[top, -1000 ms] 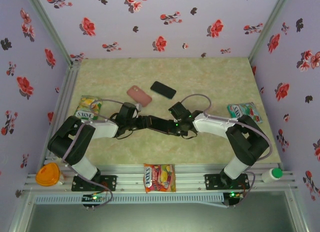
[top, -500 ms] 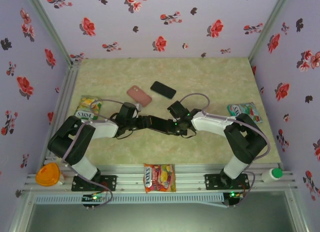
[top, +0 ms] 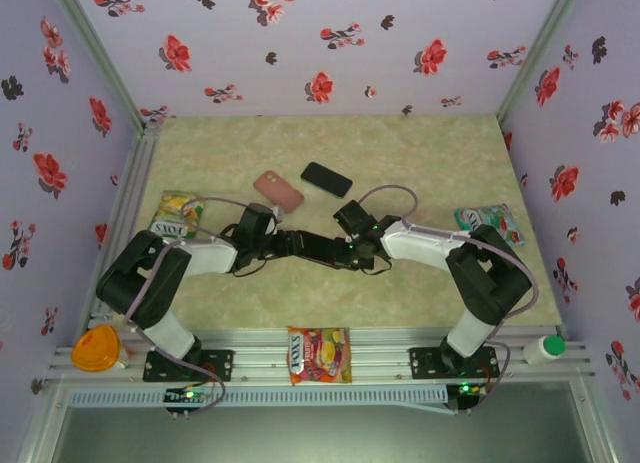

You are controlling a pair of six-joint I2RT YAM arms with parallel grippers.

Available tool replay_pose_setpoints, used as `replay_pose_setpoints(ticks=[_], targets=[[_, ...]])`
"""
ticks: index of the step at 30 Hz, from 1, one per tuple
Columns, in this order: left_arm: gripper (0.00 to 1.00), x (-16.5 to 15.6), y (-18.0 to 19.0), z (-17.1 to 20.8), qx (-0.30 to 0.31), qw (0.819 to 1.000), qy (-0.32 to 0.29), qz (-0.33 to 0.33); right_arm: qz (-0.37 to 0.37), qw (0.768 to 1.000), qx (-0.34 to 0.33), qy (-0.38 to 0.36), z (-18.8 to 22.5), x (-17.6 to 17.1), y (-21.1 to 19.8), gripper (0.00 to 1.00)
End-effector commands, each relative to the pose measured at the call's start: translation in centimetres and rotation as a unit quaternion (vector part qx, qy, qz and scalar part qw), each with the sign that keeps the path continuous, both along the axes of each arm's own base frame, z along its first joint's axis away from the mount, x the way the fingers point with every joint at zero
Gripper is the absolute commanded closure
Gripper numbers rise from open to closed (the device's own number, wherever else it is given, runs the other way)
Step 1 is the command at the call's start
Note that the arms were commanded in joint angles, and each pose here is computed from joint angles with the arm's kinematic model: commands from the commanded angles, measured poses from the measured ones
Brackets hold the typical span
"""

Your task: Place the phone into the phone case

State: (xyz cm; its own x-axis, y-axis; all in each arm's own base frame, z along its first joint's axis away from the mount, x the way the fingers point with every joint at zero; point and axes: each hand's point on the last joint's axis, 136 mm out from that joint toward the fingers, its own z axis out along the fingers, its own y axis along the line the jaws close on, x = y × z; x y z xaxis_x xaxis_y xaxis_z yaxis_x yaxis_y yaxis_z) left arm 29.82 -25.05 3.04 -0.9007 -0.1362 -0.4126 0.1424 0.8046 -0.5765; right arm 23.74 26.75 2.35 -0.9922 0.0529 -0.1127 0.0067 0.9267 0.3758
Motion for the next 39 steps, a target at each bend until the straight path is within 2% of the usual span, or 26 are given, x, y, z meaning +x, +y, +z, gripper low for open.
replay_pose_setpoints(ticks=[1, 13, 39], targets=[[0.55, 0.2, -0.9, 0.0, -0.009, 1.000, 0.010, -0.004, 0.018, 0.991, -0.111, 0.072, -7.4, -3.8, -3.9, 1.00], [0.55, 0.5, -1.2, 0.1, -0.005, 1.000, 0.017, -0.004, 0.027, 0.987, -0.133, 0.091, -8.8, -4.3, -4.4, 1.00], [0.55, 1.3, -1.1, 1.5, 0.008, 1.000, 0.009, 0.002, 0.017, 0.984, -0.130, 0.119, -12.1, -6.1, -5.3, 1.00]])
